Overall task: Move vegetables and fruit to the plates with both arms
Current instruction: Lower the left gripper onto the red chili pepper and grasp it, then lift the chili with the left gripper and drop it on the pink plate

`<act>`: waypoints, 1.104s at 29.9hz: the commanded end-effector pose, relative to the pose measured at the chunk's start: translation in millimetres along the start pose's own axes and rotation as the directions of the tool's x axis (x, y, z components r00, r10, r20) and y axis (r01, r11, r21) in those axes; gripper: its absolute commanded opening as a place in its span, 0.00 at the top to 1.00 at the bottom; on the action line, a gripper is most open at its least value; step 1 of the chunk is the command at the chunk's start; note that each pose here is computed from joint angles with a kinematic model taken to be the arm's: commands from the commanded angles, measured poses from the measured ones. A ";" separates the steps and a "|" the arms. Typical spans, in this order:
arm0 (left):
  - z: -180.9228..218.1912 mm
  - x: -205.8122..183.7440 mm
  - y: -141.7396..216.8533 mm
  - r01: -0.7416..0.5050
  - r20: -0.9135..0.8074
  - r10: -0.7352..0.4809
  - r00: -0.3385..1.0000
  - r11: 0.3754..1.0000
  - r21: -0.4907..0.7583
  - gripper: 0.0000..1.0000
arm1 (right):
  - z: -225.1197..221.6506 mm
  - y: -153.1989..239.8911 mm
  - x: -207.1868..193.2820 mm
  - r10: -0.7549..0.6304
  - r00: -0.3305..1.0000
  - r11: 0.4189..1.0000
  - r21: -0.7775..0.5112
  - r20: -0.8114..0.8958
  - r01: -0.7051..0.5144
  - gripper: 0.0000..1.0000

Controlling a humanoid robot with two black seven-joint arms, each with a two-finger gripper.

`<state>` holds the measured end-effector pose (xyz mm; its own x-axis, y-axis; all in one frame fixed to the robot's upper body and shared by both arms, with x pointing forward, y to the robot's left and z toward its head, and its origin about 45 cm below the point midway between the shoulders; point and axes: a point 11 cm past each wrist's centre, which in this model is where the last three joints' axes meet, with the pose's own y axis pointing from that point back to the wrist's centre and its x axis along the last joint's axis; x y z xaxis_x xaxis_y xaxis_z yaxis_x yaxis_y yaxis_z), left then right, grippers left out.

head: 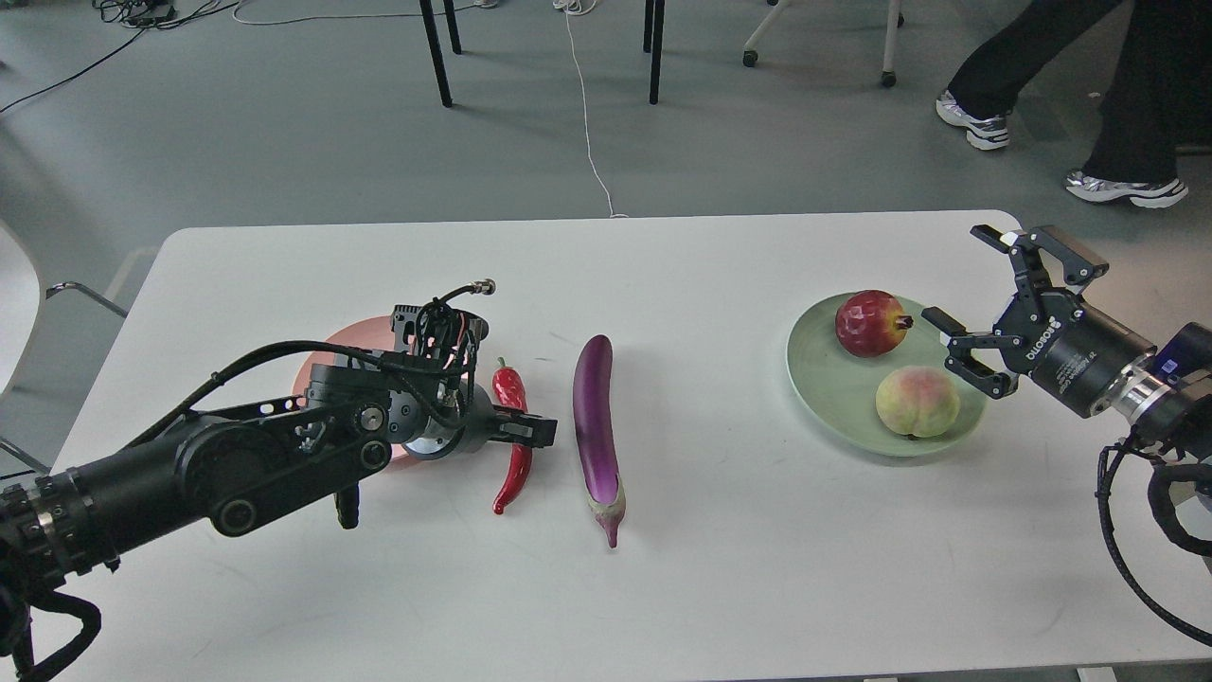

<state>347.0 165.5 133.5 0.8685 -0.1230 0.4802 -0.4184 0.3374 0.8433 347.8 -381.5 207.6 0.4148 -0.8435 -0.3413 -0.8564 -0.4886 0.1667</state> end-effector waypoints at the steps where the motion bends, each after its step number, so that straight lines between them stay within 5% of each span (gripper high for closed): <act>1: -3.4 0.7 0.6 -0.002 0.000 0.002 1.000 1.000 0.024 0.70 | 0.7 0.3 0.1 0.000 1.000 1.000 -0.002 0.000 0.000 0.04; 6: -3.4 2.9 0.9 -0.006 0.003 0.006 1.000 0.999 0.042 0.82 | 0.8 0.1 -0.4 -0.001 1.000 1.000 -0.002 0.001 0.001 0.04; 14: 8.8 44.6 28.5 -0.101 -0.011 0.101 0.995 0.995 -0.024 0.81 | 0.0 0.4 0.0 0.000 1.000 1.000 -0.001 0.000 0.000 0.04; 23: -72.4 55.4 68.5 -0.144 -0.036 0.149 0.988 0.984 0.104 0.79 | 0.0 -0.2 -0.5 -0.002 1.000 1.000 0.000 0.000 0.002 0.04; 29: -116.2 33.5 80.2 -0.107 -0.058 0.119 0.991 0.979 0.174 0.75 | 1.6 -0.4 -0.7 -0.002 1.000 1.000 -0.003 0.002 0.002 0.04; 33: -119.1 29.0 79.4 -0.098 -0.066 0.111 0.992 0.980 0.173 0.61 | 1.9 -2.2 -1.3 -0.005 1.000 1.000 -0.001 0.000 0.005 0.04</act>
<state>372.1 299.1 187.3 0.8296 -0.0244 0.5579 -0.5455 0.1784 0.8189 347.5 -379.6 206.1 0.4177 -0.8413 -0.3432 -0.8541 -0.4924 0.1676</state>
